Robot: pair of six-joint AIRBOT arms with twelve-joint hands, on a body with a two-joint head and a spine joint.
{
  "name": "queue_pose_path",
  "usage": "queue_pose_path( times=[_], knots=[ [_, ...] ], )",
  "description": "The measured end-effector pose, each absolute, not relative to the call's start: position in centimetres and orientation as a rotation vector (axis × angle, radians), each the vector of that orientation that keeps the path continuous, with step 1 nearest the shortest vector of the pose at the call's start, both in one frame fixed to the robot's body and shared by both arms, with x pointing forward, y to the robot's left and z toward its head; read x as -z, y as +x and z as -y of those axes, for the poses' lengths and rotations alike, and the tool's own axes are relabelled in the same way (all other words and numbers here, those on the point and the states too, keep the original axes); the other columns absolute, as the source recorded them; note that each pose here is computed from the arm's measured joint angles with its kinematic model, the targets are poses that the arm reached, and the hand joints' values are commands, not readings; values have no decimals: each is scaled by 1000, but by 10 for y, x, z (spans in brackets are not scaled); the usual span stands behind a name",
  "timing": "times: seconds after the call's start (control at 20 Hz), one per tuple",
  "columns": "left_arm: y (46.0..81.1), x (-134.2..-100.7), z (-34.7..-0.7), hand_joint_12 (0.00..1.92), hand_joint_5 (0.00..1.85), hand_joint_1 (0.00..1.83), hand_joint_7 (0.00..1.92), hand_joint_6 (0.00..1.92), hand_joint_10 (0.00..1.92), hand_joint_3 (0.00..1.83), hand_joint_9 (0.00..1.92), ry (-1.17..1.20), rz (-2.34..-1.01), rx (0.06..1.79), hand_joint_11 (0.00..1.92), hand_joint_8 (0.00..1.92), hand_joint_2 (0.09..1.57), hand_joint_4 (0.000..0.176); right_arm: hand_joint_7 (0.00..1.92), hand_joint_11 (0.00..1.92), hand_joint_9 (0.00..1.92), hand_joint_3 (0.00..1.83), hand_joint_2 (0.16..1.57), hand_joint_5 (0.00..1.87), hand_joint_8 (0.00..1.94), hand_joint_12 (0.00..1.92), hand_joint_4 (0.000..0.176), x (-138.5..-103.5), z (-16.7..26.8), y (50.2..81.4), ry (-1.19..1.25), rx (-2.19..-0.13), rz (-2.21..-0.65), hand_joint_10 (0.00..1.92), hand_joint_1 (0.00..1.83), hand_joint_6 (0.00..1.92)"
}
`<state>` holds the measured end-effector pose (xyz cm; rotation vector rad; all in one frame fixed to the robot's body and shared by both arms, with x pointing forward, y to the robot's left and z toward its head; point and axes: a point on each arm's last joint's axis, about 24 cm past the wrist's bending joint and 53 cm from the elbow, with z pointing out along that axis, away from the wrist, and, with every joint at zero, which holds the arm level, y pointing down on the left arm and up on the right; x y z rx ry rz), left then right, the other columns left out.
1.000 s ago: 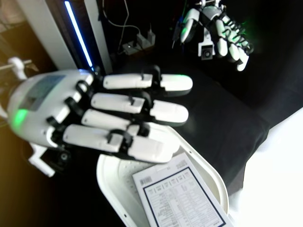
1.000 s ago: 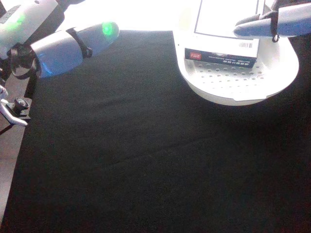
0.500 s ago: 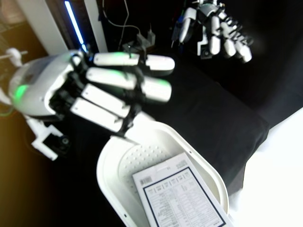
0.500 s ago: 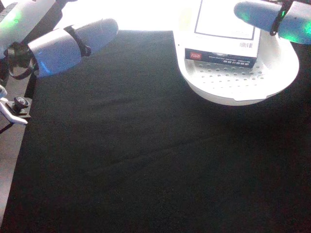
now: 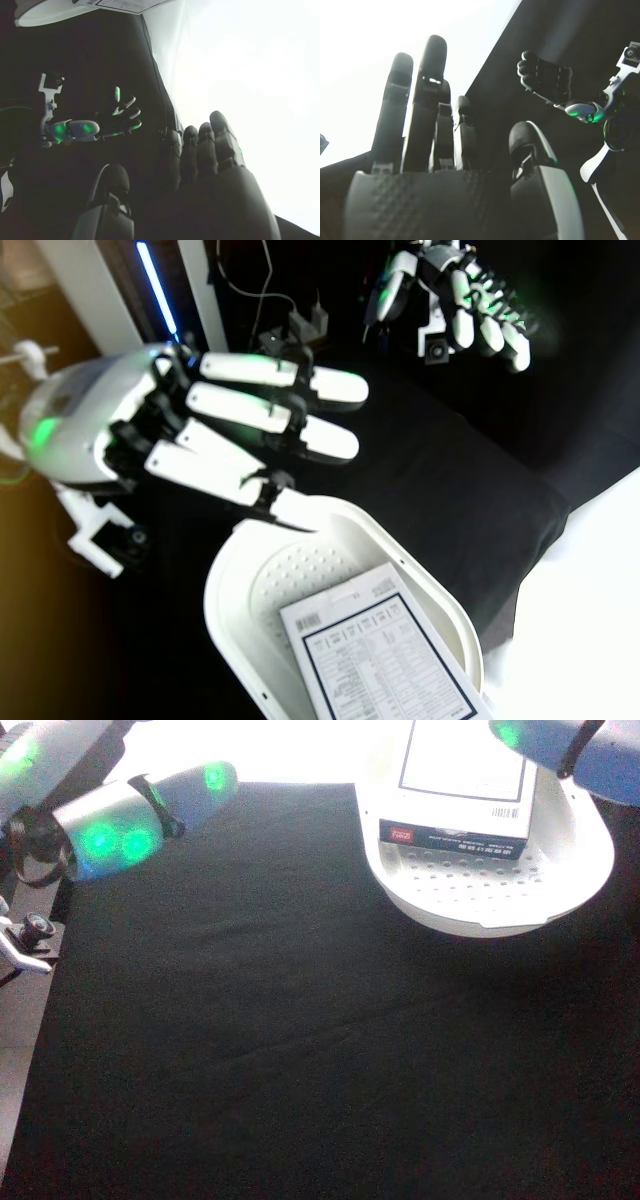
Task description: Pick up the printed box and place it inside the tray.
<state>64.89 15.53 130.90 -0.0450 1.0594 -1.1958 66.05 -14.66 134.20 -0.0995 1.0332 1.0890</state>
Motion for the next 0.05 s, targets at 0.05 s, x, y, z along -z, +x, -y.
queue_pose_path(
  times=[0.05],
  knots=[
    [648,-1311,-157,725,33,220,44,0,0,0,33,-39,-1052,1193,0,0,1348,2,300,222,554,0,1129,246,11,1007,150,-1342,147,659,-98,-1094,-1033,8,104,1]
  ],
)
